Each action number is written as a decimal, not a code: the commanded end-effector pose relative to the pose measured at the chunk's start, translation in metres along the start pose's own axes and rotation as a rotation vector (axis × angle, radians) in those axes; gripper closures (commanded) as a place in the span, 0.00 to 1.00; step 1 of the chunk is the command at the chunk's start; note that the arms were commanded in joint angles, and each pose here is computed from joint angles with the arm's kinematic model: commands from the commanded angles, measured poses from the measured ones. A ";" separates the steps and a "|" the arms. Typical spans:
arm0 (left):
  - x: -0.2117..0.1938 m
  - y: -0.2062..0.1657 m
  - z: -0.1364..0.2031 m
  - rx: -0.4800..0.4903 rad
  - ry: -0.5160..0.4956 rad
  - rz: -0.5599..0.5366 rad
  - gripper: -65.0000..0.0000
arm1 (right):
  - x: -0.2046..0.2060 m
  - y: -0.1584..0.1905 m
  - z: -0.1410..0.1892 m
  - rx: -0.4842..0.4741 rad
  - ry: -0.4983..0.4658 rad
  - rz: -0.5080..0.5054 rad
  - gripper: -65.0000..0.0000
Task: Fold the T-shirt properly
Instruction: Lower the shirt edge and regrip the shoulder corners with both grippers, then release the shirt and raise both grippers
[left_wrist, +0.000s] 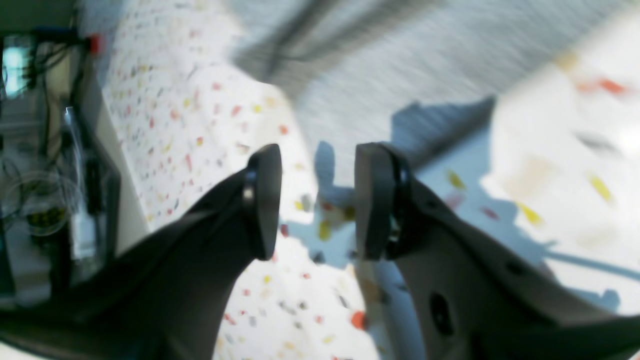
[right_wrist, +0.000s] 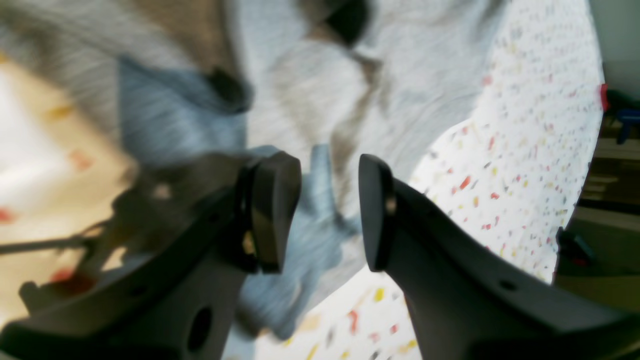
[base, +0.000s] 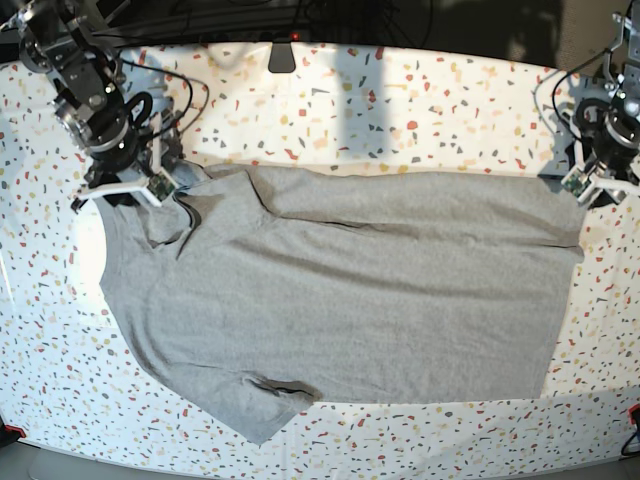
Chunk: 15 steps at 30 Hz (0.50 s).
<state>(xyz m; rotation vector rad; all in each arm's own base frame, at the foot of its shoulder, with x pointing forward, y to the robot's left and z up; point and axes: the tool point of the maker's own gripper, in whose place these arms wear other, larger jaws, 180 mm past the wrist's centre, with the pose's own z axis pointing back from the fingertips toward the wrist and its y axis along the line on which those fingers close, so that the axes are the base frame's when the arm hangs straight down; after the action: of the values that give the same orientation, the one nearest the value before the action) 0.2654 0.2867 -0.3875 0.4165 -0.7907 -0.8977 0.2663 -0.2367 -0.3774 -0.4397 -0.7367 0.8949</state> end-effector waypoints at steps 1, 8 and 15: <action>0.003 0.011 0.003 0.029 -0.019 -0.032 0.65 | 0.003 -0.013 0.004 -0.041 -0.013 0.025 0.64; 0.003 -0.009 0.002 -0.035 -0.050 -0.105 0.65 | 0.011 -0.003 0.020 -0.055 -0.037 0.027 0.64; -0.014 -0.021 -0.021 -0.036 0.009 -0.231 0.65 | 0.016 -0.003 0.026 -0.066 -0.047 0.010 0.64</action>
<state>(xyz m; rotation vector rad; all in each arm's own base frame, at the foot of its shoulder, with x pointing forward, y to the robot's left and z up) 0.2628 0.2761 -0.4257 0.4522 -0.7434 -1.1125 0.2467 -0.2226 -0.3656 -0.4530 -0.7629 0.8928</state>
